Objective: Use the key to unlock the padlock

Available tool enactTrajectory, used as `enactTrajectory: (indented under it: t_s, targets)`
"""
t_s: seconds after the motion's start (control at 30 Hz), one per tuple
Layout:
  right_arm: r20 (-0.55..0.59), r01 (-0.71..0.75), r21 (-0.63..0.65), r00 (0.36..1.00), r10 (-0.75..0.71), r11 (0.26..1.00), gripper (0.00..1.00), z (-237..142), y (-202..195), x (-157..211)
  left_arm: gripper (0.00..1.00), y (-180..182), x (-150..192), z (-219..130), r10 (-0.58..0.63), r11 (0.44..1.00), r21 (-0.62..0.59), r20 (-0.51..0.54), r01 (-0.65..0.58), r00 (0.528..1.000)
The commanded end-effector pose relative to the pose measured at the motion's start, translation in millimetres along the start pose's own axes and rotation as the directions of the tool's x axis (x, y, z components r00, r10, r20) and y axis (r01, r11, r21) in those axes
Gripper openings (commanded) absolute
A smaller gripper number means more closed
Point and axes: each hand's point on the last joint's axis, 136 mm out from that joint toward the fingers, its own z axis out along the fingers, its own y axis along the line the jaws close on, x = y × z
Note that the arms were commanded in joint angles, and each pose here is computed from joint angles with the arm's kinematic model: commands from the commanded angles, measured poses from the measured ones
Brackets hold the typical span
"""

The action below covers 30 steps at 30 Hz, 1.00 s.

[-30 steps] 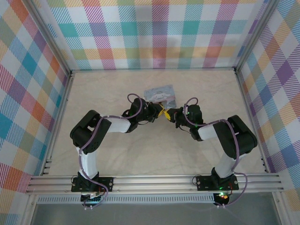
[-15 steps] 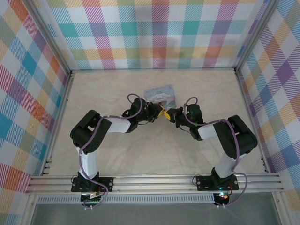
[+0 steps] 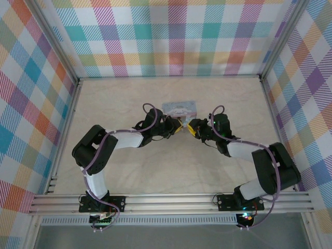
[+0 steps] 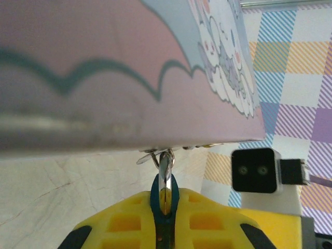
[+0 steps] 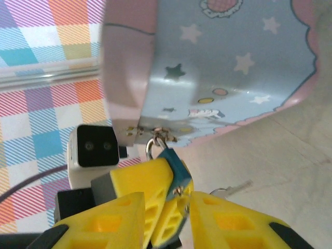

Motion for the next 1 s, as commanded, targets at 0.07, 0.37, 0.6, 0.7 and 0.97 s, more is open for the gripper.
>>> enactTrajectory:
  t_s: [0.07,0.37,0.6,0.7,0.97]
  targets:
    - [-0.097,0.169,0.185,0.983,-0.153,0.968,0.3,-26,-36,22,0.06,-21,4,-10,0.057,0.998,-0.01,-0.013,-0.057,0.998]
    - [-0.196,0.509,0.305,0.861,-0.47,0.805,0.32,-61,-33,25,0.06,-21,7,-14,0.06,0.997,-0.051,-0.032,-0.061,0.998]
    - [-0.287,0.717,0.261,0.697,-0.657,0.646,0.36,-53,-16,35,0.07,-23,8,-14,0.052,0.997,-0.049,-0.035,-0.054,0.998]
    - [-0.301,0.767,0.245,0.641,-0.706,0.593,0.37,-44,-6,38,0.07,-25,8,-14,0.051,0.998,-0.046,-0.035,-0.052,0.998]
    - [-0.33,0.838,0.212,0.546,-0.77,0.503,0.4,-16,0,41,0.07,-26,9,-13,0.041,0.998,-0.042,-0.043,-0.043,0.998]
